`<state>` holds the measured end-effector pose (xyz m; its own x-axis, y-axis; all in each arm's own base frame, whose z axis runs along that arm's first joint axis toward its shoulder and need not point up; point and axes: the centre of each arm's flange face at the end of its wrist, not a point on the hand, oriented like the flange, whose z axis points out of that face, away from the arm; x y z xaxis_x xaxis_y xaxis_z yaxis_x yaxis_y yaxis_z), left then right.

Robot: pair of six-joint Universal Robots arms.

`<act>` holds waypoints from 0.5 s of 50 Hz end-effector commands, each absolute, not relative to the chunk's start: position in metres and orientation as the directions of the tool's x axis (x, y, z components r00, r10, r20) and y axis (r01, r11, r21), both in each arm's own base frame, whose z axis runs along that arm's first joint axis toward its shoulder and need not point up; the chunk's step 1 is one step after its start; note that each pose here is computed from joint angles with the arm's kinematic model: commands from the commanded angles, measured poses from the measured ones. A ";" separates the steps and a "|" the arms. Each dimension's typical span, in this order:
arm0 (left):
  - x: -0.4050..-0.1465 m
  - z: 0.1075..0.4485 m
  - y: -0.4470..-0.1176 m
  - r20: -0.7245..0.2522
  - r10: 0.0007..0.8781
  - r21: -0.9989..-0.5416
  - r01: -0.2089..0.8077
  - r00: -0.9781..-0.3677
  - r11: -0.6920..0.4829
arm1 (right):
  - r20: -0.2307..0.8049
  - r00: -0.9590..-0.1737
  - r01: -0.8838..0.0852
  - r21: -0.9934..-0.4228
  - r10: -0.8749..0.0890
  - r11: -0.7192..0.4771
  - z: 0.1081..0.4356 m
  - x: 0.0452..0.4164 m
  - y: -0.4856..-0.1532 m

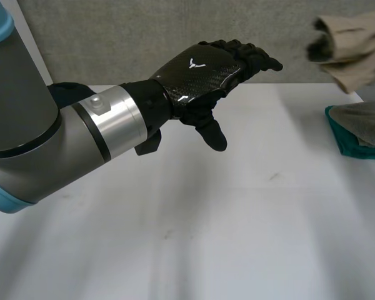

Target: Fold the laundry.

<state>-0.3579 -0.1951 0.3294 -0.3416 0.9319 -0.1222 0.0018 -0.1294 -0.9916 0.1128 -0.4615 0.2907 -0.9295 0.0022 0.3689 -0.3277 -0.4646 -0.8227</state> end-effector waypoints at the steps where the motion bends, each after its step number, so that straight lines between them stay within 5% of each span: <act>1: -0.358 0.320 -0.195 -0.105 0.935 -0.994 0.018 -0.338 -0.105 | 0.386 -0.922 -0.363 -0.886 -0.026 -0.290 0.216 0.035 -0.510; 6: -0.359 0.315 -0.196 -0.095 0.937 -0.995 0.028 -0.337 -0.092 | 0.371 -0.927 -0.357 -0.918 -0.059 -0.172 0.149 0.002 -0.523; 11: -0.362 0.309 -0.198 -0.090 0.938 -0.996 0.035 -0.335 -0.083 | 0.401 -0.914 -0.391 -0.912 -0.067 -0.123 0.126 -0.008 -0.524; 17: -0.362 0.311 -0.198 -0.093 0.938 -0.996 0.031 -0.334 -0.088 | 0.405 -0.912 -0.394 -0.910 -0.068 -0.130 0.157 -0.006 -0.516; 25: -0.363 0.315 -0.191 -0.098 0.942 -0.995 0.023 -0.322 -0.096 | 0.388 -0.919 -0.375 -0.915 -0.071 -0.148 0.247 -0.007 -0.476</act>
<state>-0.3622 -0.1964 0.3125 -0.3314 0.9387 -0.0945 0.0286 -0.0901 -0.9955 -0.0060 -0.5065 0.1864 -0.9151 -0.0673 0.3976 -0.3858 -0.1410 -0.9118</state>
